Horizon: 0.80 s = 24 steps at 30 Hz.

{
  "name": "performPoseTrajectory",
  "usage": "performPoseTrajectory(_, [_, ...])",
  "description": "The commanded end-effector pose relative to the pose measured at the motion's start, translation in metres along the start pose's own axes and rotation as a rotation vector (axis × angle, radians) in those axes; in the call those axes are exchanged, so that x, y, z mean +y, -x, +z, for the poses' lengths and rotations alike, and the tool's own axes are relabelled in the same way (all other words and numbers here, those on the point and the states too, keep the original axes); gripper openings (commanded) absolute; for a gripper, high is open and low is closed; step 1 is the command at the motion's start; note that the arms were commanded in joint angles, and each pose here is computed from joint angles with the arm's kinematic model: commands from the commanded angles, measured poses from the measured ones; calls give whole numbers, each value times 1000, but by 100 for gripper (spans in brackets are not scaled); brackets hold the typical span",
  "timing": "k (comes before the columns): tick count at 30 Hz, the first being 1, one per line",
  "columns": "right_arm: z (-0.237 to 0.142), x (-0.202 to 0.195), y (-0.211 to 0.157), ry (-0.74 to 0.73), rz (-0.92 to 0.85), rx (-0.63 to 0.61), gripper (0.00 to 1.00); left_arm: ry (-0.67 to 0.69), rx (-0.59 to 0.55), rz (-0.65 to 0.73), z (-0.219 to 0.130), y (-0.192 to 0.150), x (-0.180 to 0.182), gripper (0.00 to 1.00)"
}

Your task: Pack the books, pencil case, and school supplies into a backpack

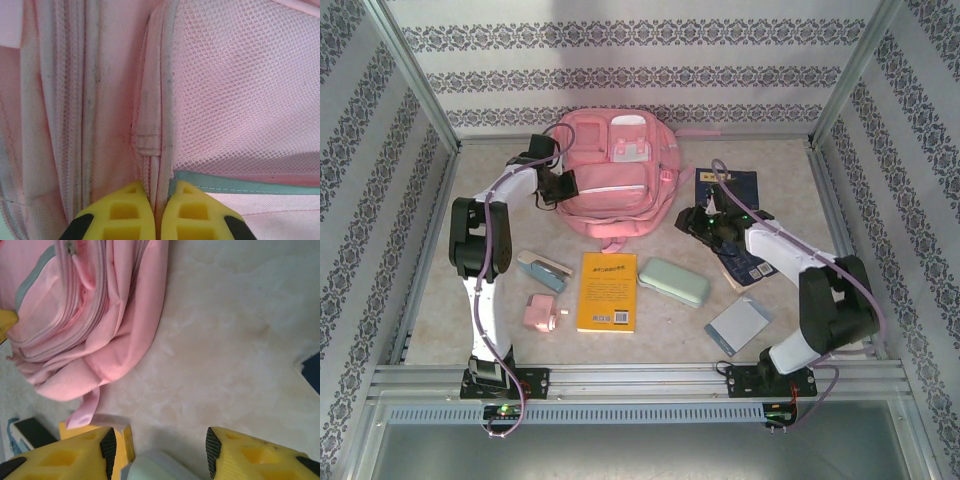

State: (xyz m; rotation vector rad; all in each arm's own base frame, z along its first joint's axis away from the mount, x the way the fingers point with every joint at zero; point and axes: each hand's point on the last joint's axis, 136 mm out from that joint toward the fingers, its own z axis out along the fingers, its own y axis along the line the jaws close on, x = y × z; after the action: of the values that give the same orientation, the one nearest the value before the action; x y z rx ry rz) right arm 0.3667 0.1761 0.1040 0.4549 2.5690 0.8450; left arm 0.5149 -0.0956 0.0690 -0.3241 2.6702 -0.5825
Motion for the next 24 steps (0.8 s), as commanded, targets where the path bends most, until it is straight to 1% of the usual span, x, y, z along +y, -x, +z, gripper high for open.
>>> performPoseTrajectory(1, [2, 15, 27, 36, 33, -78, 53, -68, -38, -41, -6, 18, -10, 0])
performPoseTrajectory(6, [7, 26, 23, 57, 9, -50, 55, -212, -92, -83, -40, 39, -47, 0])
performPoseTrajectory(9, [4, 23, 20, 58, 19, -47, 56, -323, -131, -116, -67, 54, -75, 0])
performPoseTrajectory(12, [1, 14, 19, 31, 25, -47, 57, -396, -190, -150, -96, 69, -95, 0])
performPoseTrajectory(15, [2, 5, 19, 12, 51, -28, 63, -457, -242, -164, -126, 80, -114, 0])
performPoseTrajectory(17, [4, 4, 22, 9, 66, -23, 66, -492, -273, -168, -146, 85, -124, 0])
performPoseTrajectory(19, [10, 6, 25, 13, 73, -9, 65, -520, -306, -176, -166, 88, -133, 0])
performPoseTrajectory(22, [19, 11, 32, 9, 92, 11, 60, -565, -352, -193, -191, 90, -144, 0])
performPoseTrajectory(24, [28, 15, 36, 1, 97, 35, 57, -597, -360, -197, -202, 87, -155, 0])
